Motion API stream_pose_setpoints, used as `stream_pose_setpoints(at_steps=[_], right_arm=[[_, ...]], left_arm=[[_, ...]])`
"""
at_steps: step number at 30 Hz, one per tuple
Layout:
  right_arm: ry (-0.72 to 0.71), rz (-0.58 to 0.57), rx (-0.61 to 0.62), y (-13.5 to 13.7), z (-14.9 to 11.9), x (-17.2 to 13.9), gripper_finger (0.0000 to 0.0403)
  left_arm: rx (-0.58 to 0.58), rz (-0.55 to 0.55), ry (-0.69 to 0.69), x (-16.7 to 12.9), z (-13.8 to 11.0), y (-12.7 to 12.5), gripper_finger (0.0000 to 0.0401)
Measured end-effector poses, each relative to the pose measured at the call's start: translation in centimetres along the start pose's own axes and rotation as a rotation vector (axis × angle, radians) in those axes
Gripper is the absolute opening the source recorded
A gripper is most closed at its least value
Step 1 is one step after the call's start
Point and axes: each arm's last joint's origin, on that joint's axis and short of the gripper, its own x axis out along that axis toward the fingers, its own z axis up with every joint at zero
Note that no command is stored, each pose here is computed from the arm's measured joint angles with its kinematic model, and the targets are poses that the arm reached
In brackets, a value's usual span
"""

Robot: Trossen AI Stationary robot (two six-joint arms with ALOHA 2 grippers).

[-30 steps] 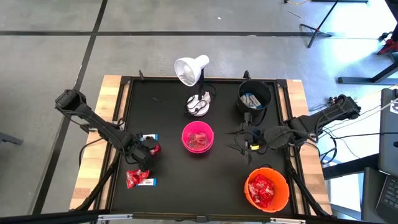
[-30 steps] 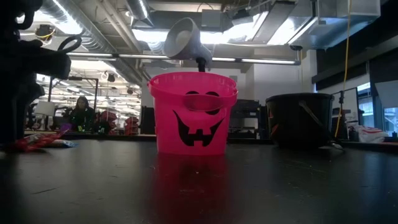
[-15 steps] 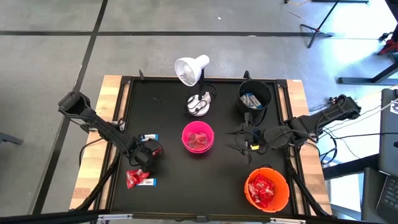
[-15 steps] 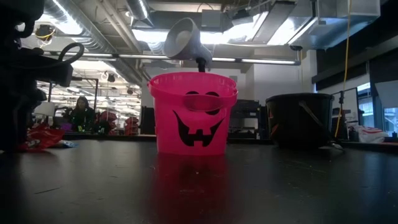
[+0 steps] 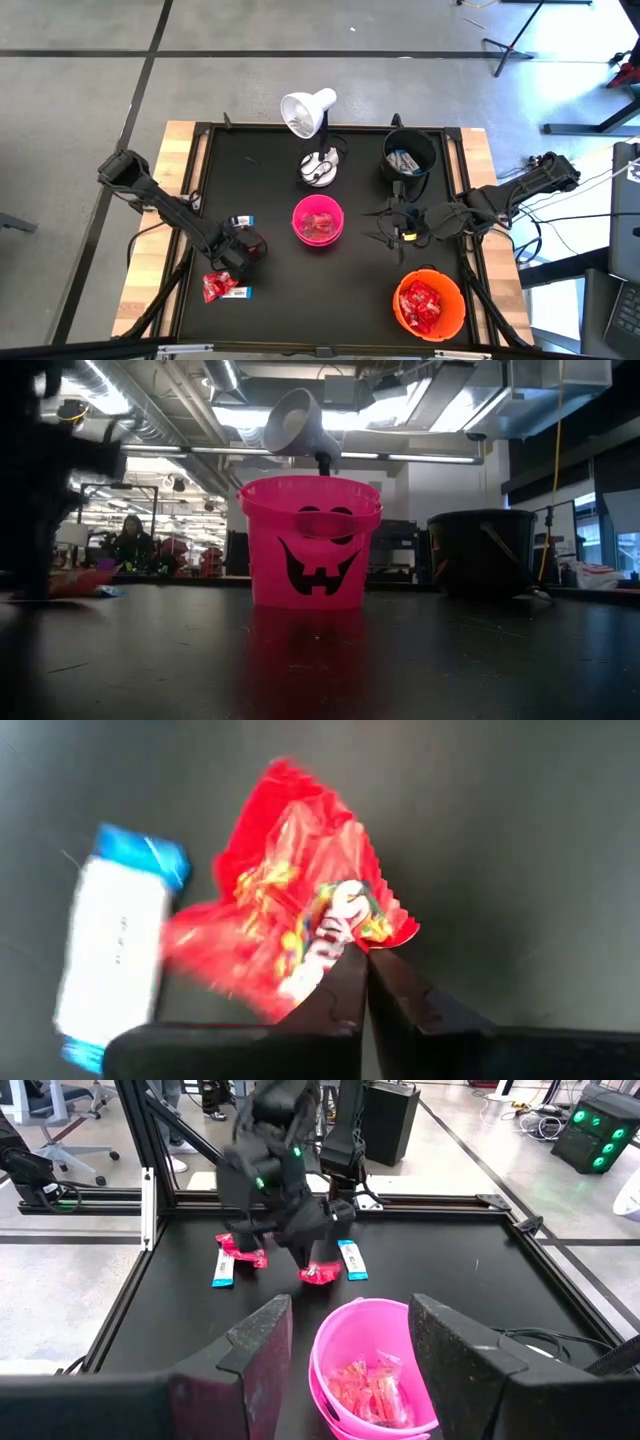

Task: Sort candy
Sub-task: Put the red candy into the orange bucket

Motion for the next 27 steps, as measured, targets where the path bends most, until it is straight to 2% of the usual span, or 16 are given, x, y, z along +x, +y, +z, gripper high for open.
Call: stream_pose_setpoints(at_steps=[4, 12, 15, 24, 27], right_arm=[[0.0, -0.001, 0.0, 0.0, 0.0, 0.0, 0.0198], [0.004, -0.004, -0.002, 0.1, 0.0, 0.2, 0.0198], [0.014, -0.037, -0.01, 0.2, -0.3, 0.7, 0.0198], [0.058, -0.101, -0.016, 0.4, -1.5, 4.5, 0.0198], [0.077, -0.082, -0.024, 0.4, -2.0, 6.0, 0.0198]], left_arm=[[0.072, 0.056, -0.118, -2.8, 1.4, -1.2, 0.0], [0.2, 0.069, -0.402, -8.4, 3.9, -3.8, 0.0], [0.235, 0.092, -0.503, -10.1, 4.4, -4.5, 0.0], [0.304, 0.042, -0.734, -11.9, 6.3, -6.3, 0.0], [0.331, 0.026, -0.784, -12.3, 6.8, -6.6, 0.0]])
